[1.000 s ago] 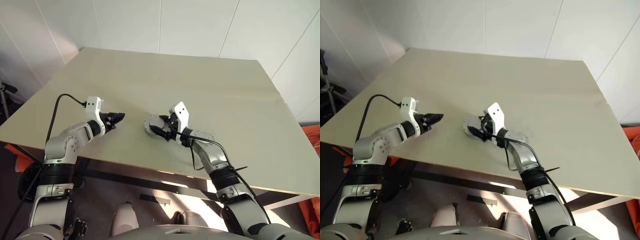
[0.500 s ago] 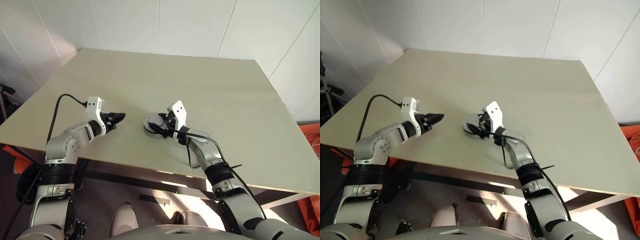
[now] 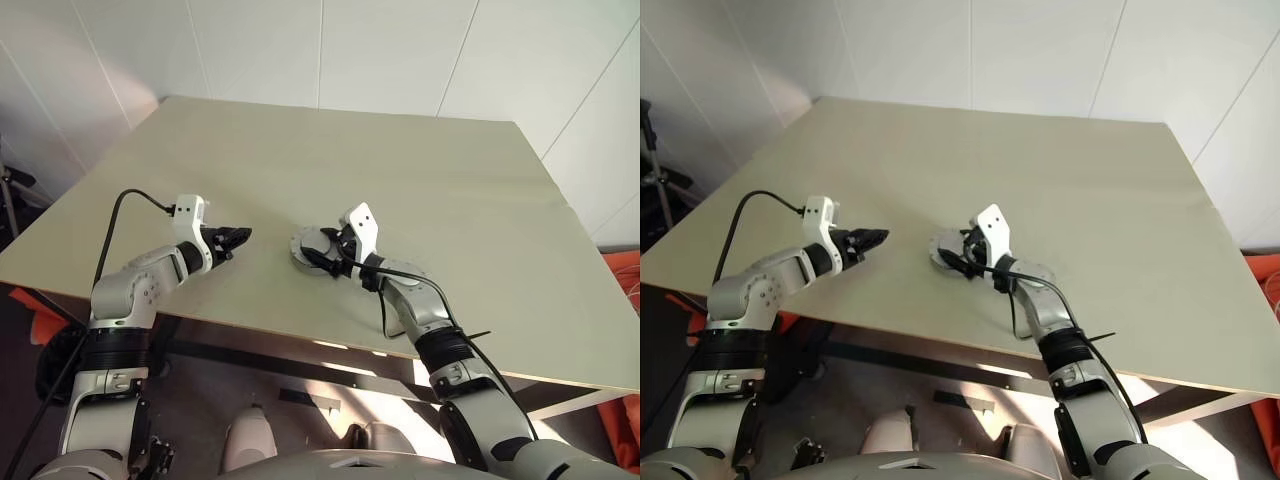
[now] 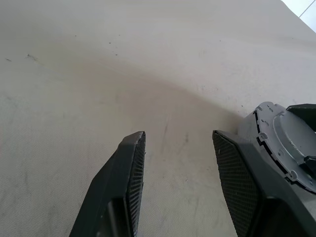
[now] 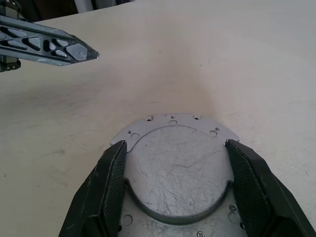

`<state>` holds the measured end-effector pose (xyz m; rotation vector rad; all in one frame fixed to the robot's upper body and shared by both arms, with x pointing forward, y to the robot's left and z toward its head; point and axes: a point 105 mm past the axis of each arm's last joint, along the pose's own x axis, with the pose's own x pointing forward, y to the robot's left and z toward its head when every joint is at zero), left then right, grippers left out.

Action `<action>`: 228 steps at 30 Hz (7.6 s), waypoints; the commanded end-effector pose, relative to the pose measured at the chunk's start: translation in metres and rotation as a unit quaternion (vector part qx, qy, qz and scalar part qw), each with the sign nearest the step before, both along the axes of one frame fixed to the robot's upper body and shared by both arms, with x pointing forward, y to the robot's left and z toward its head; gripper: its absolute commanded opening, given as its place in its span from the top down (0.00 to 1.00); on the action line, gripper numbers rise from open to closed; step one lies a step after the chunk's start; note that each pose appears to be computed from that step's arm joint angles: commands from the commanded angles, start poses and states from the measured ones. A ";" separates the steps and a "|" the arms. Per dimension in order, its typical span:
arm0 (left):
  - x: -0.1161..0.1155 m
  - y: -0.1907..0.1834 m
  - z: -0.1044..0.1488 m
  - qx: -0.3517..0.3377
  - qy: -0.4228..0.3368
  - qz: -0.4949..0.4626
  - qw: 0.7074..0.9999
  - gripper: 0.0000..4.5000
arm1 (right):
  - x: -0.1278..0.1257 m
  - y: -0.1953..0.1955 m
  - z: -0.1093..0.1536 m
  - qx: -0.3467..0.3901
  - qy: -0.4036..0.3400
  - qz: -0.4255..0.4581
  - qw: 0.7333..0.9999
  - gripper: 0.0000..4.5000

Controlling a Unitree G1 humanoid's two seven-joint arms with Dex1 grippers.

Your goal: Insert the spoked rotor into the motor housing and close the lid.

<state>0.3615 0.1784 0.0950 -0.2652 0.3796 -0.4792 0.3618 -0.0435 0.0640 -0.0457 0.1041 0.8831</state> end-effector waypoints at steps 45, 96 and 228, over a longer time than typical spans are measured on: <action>0.001 0.002 0.018 -0.012 -0.029 0.006 0.999 0.49 | -0.010 -0.013 0.006 0.005 0.026 0.028 0.999 0.31; -0.002 -0.002 0.019 -0.018 -0.022 -0.001 1.000 0.49 | -0.005 -0.010 -0.013 -0.032 0.021 -0.003 0.999 0.31; -0.008 -0.008 0.016 -0.039 0.006 -0.007 0.999 0.49 | 0.003 -0.019 -0.012 -0.051 0.031 -0.033 0.998 0.31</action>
